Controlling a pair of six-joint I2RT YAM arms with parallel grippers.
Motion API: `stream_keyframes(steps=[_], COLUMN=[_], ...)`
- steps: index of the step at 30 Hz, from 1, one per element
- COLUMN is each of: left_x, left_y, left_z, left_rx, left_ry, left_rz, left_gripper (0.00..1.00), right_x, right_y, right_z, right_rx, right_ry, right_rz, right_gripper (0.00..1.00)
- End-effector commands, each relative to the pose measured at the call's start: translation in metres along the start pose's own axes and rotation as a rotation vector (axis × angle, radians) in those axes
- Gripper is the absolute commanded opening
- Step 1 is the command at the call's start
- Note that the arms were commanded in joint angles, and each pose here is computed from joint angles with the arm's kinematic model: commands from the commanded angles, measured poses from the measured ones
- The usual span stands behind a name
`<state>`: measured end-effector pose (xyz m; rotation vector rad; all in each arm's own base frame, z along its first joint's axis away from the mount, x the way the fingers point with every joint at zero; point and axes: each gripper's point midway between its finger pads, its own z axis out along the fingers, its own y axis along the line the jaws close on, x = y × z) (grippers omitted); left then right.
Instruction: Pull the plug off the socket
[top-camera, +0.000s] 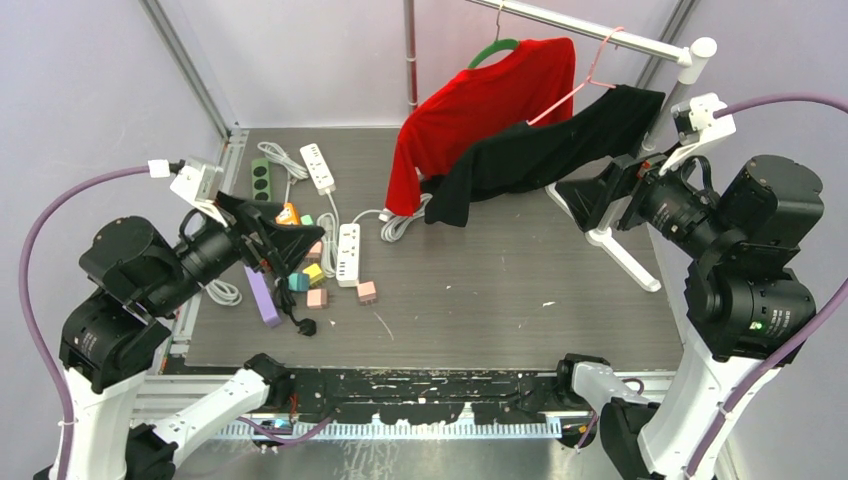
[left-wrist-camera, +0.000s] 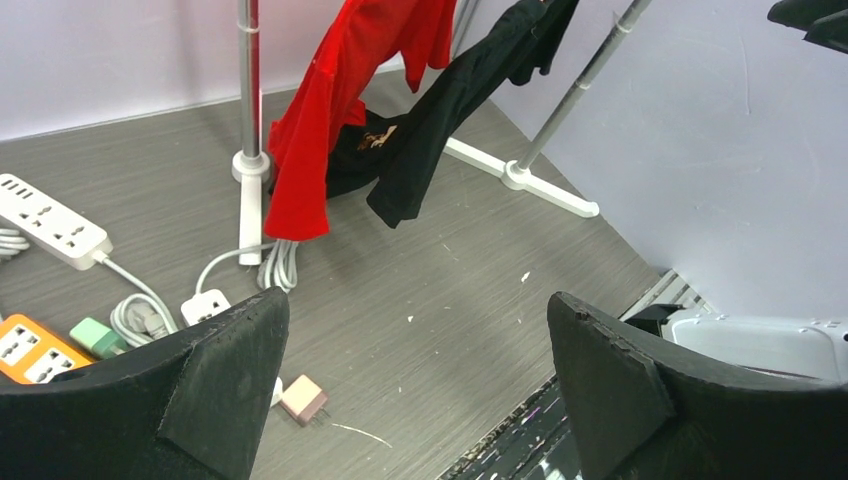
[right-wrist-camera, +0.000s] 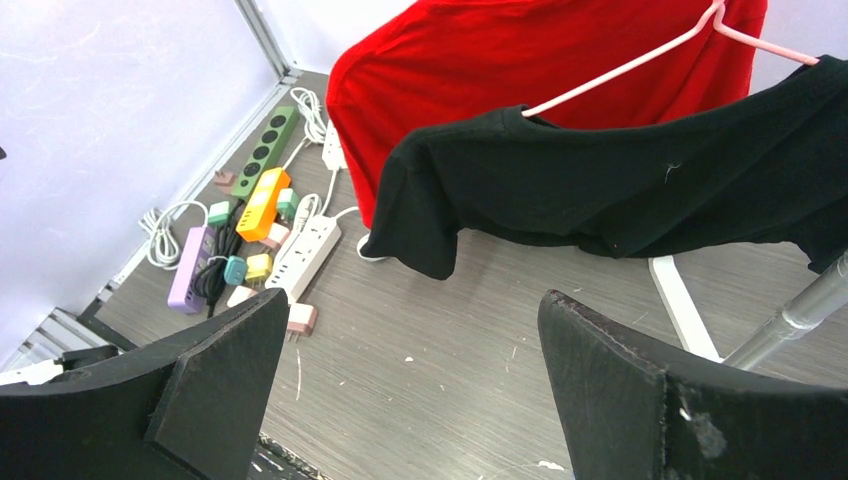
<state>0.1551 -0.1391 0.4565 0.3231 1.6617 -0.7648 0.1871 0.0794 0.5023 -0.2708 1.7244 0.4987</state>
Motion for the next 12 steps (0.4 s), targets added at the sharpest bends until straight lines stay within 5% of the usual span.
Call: stream_keyframes(steps=[1,12], left_x=[-0.0167,-0.0132], left_y=[-0.0099,-0.0105], left_z=[0.0,0.0008], left_rx=[0.055,0.067], left_ry=[-0.065,-0.058], left_rz=[0.047,0.065], left_gripper=[0.99,0.99], right_x=[-0.0047,-0.0023], right_y=[0.0,-0.0016], right_z=[0.0028,0.0036], right_rx=[-0.018,-0.016], right_ry=[-0.013,-0.01], right_rz=[-0.021,-0.02], right_gripper=[1.0,1.0])
